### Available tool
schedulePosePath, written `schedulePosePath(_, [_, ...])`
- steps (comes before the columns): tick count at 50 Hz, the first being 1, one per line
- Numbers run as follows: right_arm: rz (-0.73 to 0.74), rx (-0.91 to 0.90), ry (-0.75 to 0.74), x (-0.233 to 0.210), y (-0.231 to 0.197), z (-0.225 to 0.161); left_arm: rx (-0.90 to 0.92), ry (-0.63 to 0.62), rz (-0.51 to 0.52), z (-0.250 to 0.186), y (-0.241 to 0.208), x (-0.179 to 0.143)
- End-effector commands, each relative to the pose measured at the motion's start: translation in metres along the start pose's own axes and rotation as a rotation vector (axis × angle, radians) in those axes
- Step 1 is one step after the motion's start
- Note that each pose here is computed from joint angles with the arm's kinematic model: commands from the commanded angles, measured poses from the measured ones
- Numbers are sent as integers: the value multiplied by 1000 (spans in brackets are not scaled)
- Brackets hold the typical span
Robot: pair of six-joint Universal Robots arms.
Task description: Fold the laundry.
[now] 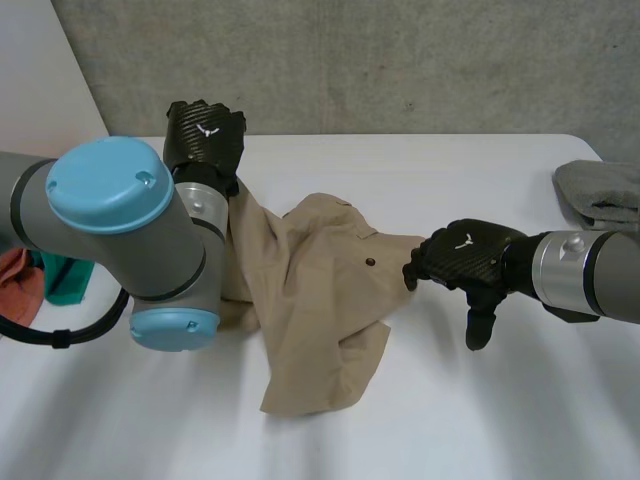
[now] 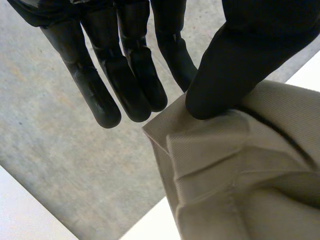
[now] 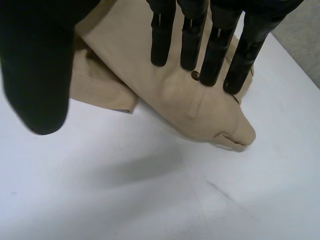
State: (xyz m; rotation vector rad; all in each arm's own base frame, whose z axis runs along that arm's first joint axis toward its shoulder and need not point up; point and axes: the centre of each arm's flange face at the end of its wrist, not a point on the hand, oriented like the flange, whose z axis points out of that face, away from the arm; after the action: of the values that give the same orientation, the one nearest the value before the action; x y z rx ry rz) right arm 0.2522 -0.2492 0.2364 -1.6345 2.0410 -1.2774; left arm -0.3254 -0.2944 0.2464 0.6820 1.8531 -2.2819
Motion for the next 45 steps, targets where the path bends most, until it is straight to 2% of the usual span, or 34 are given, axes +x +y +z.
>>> schedulePosePath(1, [-21, 75, 116, 18, 4, 23, 31, -85, 71, 20, 12, -18])
schedulePosePath(5, [-14, 89, 159, 24, 11, 37, 42, -176, 121, 45, 28, -43])
schedulePosePath(9, [-17, 103, 192, 28, 22, 54, 60, -220, 154, 63, 40, -50])
schedulePosePath(16, [-2, 167, 219, 20, 34, 97, 57, -184, 148, 64, 52, -37])
schedulePosePath(21, [-1, 205, 235, 18, 42, 122, 17, -116, 134, 37, 49, -24])
schedulePosePath(28, [-48, 259, 206, 1, 38, 153, -13, -51, 66, -19, 13, -35])
schedulePosePath(36, [-90, 316, 221, -1, 31, 174, -167, 53, -125, -104, -6, -52])
schedulePosePath(45, [-106, 339, 234, 0, 30, 191, -399, 84, -299, -153, 12, -61])
